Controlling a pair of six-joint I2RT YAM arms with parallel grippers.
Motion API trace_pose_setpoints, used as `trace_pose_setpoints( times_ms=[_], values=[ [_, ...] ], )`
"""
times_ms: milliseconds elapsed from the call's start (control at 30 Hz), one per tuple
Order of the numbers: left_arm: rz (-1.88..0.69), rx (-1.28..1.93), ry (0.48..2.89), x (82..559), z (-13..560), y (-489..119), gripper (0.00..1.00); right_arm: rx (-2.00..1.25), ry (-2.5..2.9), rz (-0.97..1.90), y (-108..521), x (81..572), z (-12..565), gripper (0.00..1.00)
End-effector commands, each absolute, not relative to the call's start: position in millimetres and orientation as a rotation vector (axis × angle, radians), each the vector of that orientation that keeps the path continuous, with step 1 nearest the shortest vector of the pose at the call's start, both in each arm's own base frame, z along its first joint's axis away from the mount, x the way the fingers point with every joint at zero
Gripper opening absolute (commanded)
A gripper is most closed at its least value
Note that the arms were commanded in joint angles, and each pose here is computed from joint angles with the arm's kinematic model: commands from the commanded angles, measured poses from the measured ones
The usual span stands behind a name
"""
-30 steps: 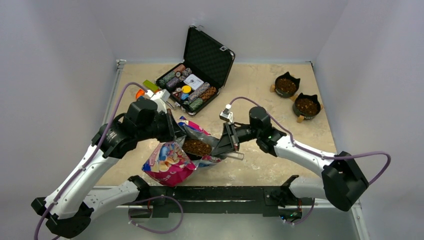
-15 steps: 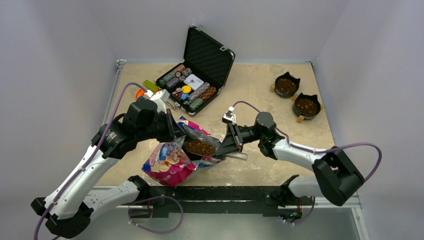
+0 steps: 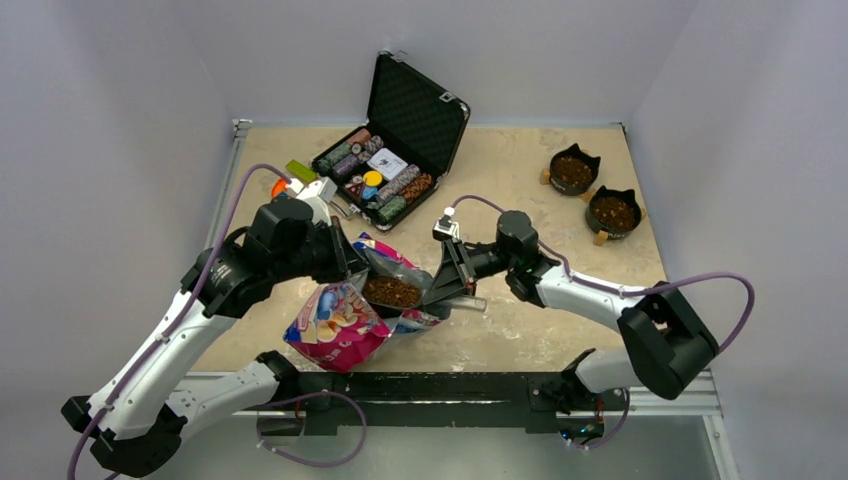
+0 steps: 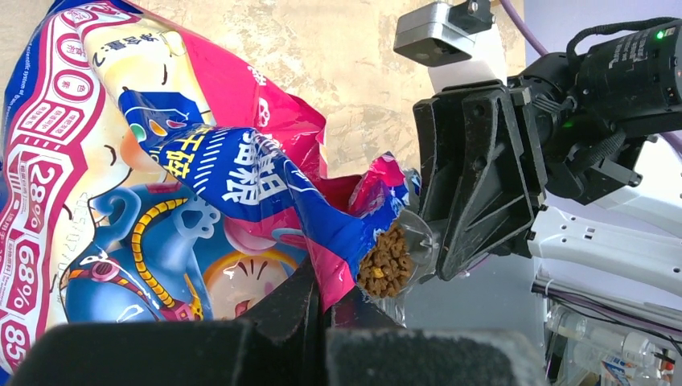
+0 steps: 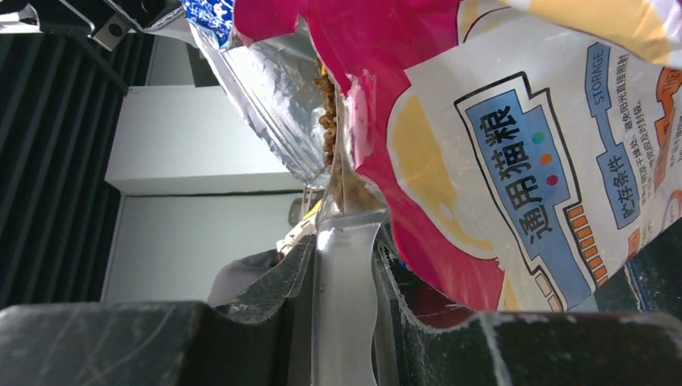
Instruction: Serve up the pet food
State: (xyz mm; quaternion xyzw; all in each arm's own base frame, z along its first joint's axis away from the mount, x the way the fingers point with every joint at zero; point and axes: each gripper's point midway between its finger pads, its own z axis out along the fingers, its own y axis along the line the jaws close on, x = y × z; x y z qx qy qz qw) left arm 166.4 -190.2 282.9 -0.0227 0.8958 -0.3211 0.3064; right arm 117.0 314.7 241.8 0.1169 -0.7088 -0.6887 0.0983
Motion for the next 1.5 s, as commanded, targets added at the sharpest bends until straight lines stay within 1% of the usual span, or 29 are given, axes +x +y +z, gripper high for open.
trace_pose_setpoints(
  times_ms=[0,67,133,200,233,333,367,400,500,533,667,867,1133,1267,1467],
  values=[
    [-0.931,-0.046,2.218,170.5,322.5,-191.8,0.0,0.375,-2.075,-2.124,301.4,109.0,252.6,0.0],
    [-0.918,-0.054,2.223,170.2,319.1,-189.4,0.0,0.348,-2.124,-2.123,301.8,113.7,248.0,0.0],
    [-0.922,-0.061,2.228,169.4,317.1,-189.4,0.0,0.337,-2.102,-2.081,319.1,123.6,249.0,0.0],
    [-0.94,-0.073,2.228,167.7,317.7,-190.4,0.0,0.417,-1.994,-2.114,328.9,115.3,263.6,0.0],
    [-0.945,-0.074,2.223,167.4,319.2,-190.3,0.0,0.422,-1.957,-2.137,323.3,108.3,267.3,0.0],
    [-0.928,-0.081,2.214,166.5,319.1,-185.4,0.0,0.284,-2.041,-2.117,304.4,101.3,241.3,0.0],
    [-0.924,-0.082,2.216,165.7,318.0,-184.5,0.0,0.244,-2.103,-2.091,309.3,108.4,234.9,0.0],
    [-0.923,-0.082,2.217,165.1,317.2,-184.0,0.0,0.275,-2.127,-2.067,316.9,112.1,235.3,0.0],
    [-0.936,-0.089,2.221,162.5,317.0,-183.8,0.0,0.406,-2.013,-2.105,336.7,117.2,270.0,0.0],
    [-0.938,-0.089,2.217,162.0,317.4,-183.5,0.0,0.417,-2.001,-2.124,332.8,114.9,276.3,0.0],
    [-0.924,-0.084,2.214,162.7,315.9,-181.8,0.0,0.354,-2.103,-2.053,314.1,112.6,252.4,0.0],
    [-0.901,-0.1,2.251,165.5,310.6,-183.1,0.0,0.376,-2.062,-2.114,299.5,103.0,267.4,0.0],
    [-0.859,-0.107,2.254,177.4,313.1,-185.7,0.0,0.383,-2.094,-2.133,273.7,83.3,256.7,0.0],
    [-0.83,-0.131,2.277,181.6,310.1,-185.5,0.0,0.389,-2.095,-2.185,263.6,77.9,264.4,0.0],
    [-0.699,-0.182,2.353,186.1,294.7,-174.5,0.0,0.394,-2.134,-2.234,249.9,81.2,283.2,0.0]
  ],
)
